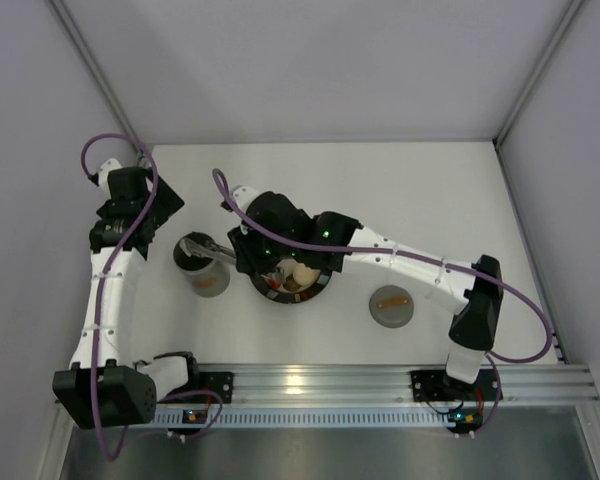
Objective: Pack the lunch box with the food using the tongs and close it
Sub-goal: Place the fake food in the packing box.
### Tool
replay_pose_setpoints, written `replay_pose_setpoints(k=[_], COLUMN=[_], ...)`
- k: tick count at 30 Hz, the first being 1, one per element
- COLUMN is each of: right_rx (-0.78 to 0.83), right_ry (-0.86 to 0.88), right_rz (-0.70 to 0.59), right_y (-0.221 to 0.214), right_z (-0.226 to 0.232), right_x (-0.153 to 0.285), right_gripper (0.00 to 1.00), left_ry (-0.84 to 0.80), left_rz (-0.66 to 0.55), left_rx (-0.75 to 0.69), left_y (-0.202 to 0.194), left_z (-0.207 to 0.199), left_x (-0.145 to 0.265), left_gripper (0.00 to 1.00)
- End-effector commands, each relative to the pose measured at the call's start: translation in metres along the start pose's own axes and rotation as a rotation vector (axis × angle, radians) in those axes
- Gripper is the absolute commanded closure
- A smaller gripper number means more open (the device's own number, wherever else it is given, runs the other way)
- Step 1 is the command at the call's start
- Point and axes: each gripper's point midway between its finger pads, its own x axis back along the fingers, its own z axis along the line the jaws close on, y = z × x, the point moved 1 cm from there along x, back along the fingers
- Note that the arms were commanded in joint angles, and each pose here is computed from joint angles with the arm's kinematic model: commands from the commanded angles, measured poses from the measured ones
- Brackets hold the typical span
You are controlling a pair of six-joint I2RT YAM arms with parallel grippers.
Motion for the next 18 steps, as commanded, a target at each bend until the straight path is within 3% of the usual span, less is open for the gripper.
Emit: replay_pose_setpoints(k=[1, 18], right_rx=[0.020, 0.014], right_ry=[0.035, 0.031], right_rz=[-0.124, -0.115], right_y=[0.0368, 0.0353], right_z=[0.0184, 0.0179], right_x=[0.0103, 0.0082], right_gripper=[0.69, 0.60], left_ry=[-0.051, -0.058], left_rz=[-0.058, -0.050], left_rx=[0.018, 0.012], left_y=[0.0168, 0.0118], left_z=[-0.0103, -0.0097], left_x=[0.0057, 0.0038], left_gripper=[0.01, 0.01])
